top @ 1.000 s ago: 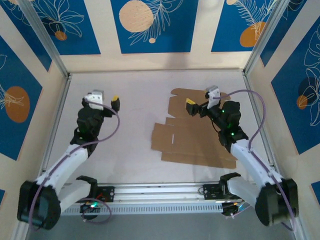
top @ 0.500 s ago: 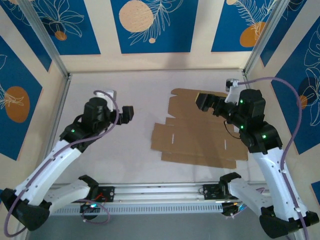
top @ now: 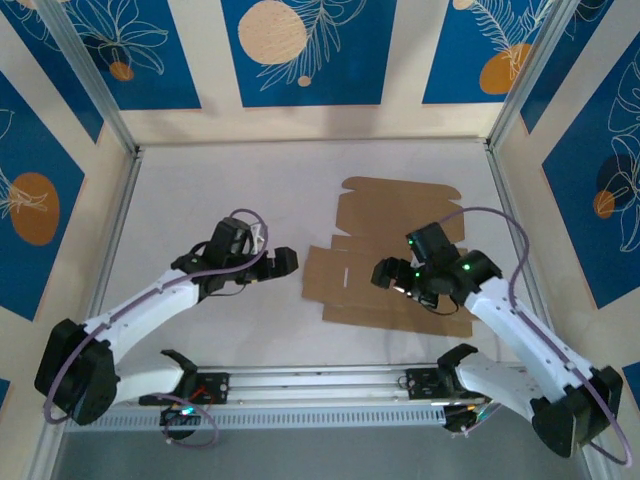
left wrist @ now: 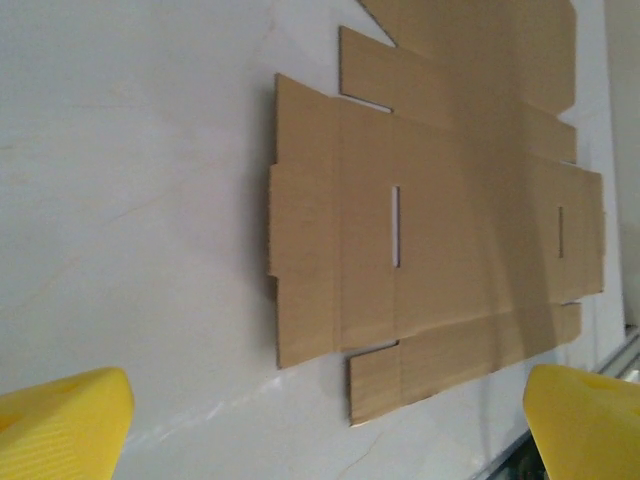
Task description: Fold the paper box
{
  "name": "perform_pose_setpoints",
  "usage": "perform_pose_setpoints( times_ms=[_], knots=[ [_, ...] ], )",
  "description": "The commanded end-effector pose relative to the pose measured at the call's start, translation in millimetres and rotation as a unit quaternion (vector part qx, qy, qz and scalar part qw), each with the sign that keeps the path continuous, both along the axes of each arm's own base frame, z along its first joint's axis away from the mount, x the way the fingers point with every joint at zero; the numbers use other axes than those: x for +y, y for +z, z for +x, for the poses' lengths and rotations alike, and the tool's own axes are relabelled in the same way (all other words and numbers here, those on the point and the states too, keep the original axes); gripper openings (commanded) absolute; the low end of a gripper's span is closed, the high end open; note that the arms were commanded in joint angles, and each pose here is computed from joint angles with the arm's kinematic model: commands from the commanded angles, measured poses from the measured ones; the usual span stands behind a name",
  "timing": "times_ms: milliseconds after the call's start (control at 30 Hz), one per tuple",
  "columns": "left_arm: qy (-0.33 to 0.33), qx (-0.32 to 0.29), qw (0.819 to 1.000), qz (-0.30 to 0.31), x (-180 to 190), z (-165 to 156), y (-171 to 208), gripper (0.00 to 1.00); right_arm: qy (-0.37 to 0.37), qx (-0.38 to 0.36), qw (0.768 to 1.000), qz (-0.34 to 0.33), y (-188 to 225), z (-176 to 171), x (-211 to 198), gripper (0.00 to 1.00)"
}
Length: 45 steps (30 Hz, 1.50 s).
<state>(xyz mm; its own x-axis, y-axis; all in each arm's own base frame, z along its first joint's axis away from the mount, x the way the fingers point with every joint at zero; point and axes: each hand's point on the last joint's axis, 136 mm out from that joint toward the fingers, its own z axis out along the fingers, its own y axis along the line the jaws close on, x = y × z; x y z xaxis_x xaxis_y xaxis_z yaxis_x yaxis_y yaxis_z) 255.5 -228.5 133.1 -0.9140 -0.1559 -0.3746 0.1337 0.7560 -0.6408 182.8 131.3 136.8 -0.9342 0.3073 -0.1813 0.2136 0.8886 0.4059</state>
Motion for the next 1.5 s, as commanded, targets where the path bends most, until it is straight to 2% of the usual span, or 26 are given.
perform_pose_setpoints(
  times_ms=[0, 100, 200, 233, 433, 567, 800, 933, 1067, 1133, 1267, 1333, 1467],
  knots=[
    [-0.013, -0.007, 0.999, -0.049, -23.2, 13.7, -3.6, 0.99, 0.060, -0.048, 0.995, 0.066, -1.4, 10.8, 27.9, 0.82],
    [-0.020, 0.003, 0.999, -0.041, -29.1, 23.2, -22.6, 0.95, 0.005, -0.027, 0.997, 0.078, -14.3, 26.8, 7.1, 0.67],
    [-0.029, 0.014, 0.999, -0.041, -38.8, 36.5, -39.3, 0.90, -0.036, -0.014, 0.995, 0.090, -27.1, 49.2, -17.3, 0.35],
    [-0.037, 0.020, 0.998, -0.040, -44.1, 41.7, -44.4, 0.89, -0.040, -0.006, 0.994, 0.100, -31.9, 55.1, -19.9, 0.32],
    [-0.065, 0.060, 0.996, -0.032, -59.5, 54.7, -72.4, 0.79, -0.038, 0.034, 0.992, 0.115, -56.7, 71.0, -15.9, 0.32],
    [-0.066, 0.076, 0.995, -0.025, -62.6, 60.7, -88.7, 0.73, -0.050, 0.037, 0.992, 0.113, -68.3, 77.1, -16.1, 0.38],
    [-0.092, 0.110, 0.987, -0.071, -81.4, 59.6, -99.1, 0.57, -0.063, 0.049, 0.991, 0.109, -80.6, 82.3, -16.3, 0.38],
    [-0.091, 0.121, 0.984, -0.093, -83.3, 54.9, -91.4, 0.43, -0.047, 0.067, 0.992, 0.099, -86.8, 79.8, -8.5, 0.38],
    [-0.079, 0.153, 0.978, -0.119, -87.7, 53.2, -99.1, 0.20, -0.028, 0.064, 0.992, 0.103, -79.4, 88.5, 6.0, 0.37],
    [-0.071, 0.160, 0.974, -0.143, -91.4, 55.0, -97.8, 0.14, -0.023, 0.065, 0.991, 0.117, -74.1, 93.7, 16.7, 0.37],
    [-0.068, 0.162, 0.978, -0.115, -86.2, 57.8, -96.7, 0.04, -0.020, 0.073, 0.992, 0.104, -64.1, 101.5, 22.8, 0.38],
    [-0.074, 0.156, 0.981, -0.093, -81.9, 59.5, -93.4, 0.01, -0.013, 0.072, 0.994, 0.083, -56.5, 105.8, 18.7, 0.41],
    [-0.067, 0.153, 0.983, -0.077, -64.5, 70.1, -82.0, 0.00, 0.013, 0.056, 0.998, 0.031, -45.6, 109.8, 10.6, 0.55]
  ],
)
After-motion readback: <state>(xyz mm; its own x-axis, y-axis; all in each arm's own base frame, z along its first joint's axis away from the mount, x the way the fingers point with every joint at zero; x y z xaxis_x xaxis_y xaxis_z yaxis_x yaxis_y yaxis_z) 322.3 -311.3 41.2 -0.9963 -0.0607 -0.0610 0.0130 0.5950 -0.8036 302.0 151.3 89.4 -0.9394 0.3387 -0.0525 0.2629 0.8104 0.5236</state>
